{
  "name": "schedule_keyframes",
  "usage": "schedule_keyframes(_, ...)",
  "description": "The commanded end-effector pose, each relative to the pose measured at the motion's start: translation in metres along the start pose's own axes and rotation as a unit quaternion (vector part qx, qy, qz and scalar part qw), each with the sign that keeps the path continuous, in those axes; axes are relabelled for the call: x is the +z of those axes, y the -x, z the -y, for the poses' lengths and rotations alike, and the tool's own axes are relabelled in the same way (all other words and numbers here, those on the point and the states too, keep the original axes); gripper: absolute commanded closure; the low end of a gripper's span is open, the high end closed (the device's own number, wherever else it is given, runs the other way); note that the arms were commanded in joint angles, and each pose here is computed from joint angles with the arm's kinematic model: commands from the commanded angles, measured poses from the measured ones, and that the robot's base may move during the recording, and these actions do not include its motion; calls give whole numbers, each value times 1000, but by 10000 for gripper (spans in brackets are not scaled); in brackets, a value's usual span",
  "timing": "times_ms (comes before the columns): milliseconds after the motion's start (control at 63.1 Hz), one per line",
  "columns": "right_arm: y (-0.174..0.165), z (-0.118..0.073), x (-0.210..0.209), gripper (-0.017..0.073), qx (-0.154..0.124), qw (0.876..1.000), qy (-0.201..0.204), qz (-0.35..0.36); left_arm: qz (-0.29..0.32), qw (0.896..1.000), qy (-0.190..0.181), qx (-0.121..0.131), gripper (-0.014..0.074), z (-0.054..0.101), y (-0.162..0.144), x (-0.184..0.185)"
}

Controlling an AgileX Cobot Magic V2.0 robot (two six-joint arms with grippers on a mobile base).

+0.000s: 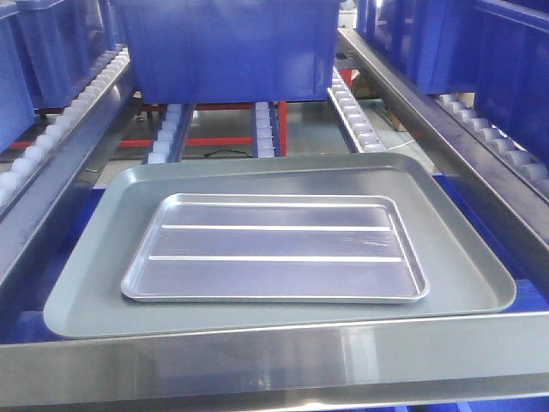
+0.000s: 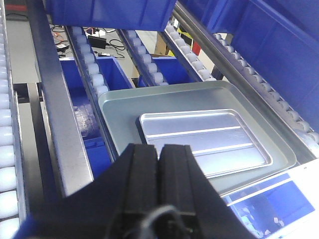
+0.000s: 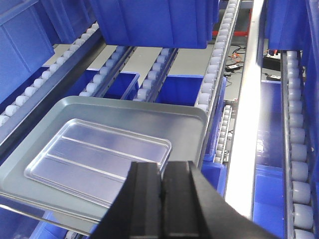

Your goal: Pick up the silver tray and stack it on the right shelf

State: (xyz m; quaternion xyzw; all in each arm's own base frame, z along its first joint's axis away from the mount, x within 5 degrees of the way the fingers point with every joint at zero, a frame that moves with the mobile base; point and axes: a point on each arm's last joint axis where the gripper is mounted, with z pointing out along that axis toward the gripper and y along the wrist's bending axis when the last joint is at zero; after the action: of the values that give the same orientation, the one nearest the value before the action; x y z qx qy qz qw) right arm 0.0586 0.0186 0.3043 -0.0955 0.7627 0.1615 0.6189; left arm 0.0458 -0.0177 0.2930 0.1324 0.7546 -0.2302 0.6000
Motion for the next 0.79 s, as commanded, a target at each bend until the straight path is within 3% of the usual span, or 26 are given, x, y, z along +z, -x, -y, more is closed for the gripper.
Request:
schedule_keyframes(0,15,-3,-2,503,-15,999,15,46,39,999,-23,2,685,5,14,-2)
schedule_keyframes(301,15,-3,-2,503,-15,999,15,46,39,999,-23,2,685,5,14,-2)
schedule_keyframes(333,15,-3,-2,503,-15,999,15,46,36,999,-26,-3,685,5,13,-2)
schedule_keyframes(396,15,-3,-2,503,-15,999,15,46,20,998,-47,-38,685,9,10,-2)
schedule_keyframes(523,15,-3,-2,503,-15,999,15,46,7,997,-71,28,685,11,-1,-10)
schedule_keyframes(571,15,-3,-2,503,-15,999,15,46,20,997,-67,34,685,10,-4,-13)
schedule_keyframes(682,15,-3,-2,503,-15,999,15,46,58,997,-23,54,685,4,-17,-23)
schedule_keyframes(777,15,-4,-2,503,-15,999,15,46,53,996,41,65,685,0,-24,-19)
